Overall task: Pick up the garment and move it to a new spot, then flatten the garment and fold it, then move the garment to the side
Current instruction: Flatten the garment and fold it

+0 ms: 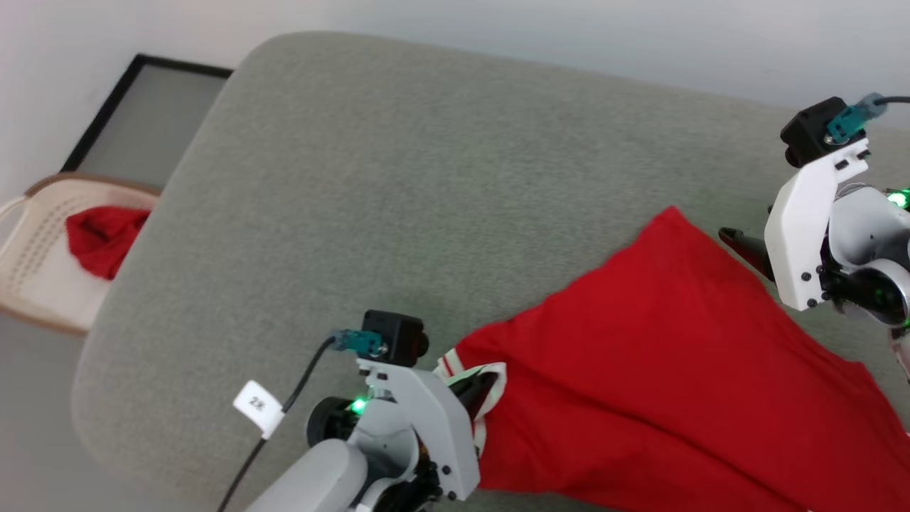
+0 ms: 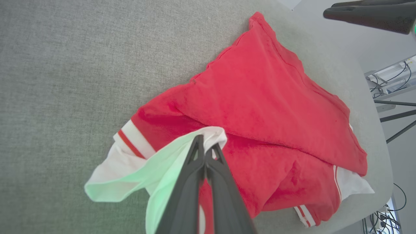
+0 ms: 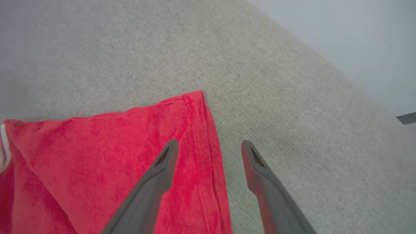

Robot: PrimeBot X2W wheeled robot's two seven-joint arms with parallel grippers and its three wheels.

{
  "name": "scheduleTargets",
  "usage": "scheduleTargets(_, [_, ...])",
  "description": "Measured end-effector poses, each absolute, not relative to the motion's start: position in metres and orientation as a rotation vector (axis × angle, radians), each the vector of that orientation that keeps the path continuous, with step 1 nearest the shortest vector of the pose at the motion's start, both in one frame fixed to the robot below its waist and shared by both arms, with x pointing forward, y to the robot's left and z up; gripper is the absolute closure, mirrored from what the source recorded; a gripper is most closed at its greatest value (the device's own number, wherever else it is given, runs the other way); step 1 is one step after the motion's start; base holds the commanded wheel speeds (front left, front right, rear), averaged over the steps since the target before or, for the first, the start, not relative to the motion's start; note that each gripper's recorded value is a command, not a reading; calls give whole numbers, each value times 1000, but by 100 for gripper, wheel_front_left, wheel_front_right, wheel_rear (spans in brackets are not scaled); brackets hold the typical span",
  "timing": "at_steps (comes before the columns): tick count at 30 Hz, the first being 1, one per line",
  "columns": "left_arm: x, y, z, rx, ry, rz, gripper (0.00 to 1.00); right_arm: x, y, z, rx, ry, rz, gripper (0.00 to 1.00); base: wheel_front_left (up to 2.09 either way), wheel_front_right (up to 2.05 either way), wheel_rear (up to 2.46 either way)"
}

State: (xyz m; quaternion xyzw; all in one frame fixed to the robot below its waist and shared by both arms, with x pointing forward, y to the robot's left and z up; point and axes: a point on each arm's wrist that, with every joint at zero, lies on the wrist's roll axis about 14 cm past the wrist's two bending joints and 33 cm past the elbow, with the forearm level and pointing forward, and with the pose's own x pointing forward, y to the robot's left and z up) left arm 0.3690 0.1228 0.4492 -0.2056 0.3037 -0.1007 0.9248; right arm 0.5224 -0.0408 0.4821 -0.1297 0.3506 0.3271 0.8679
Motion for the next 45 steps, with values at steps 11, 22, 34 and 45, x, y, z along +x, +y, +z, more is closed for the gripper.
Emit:
scheduleTargets(11, [371,132,435,-439,640,-162,100,526,-22,415,-456,1033,722,0,0,0,0])
scheduleTargets(22, [371,143,420,-457,668,-112,100,528,-18,386,-491,1225,715,53,0,0,0])
scheduleTargets(34, [374,151,414,-452,686,-85,100,532,-26,396,-451,1249,675,100,0,0,0])
scheduleTargets(45, [384,186,455,-271,788,-104,100,540,-20,464,-273,1100,648,100,0,0,0])
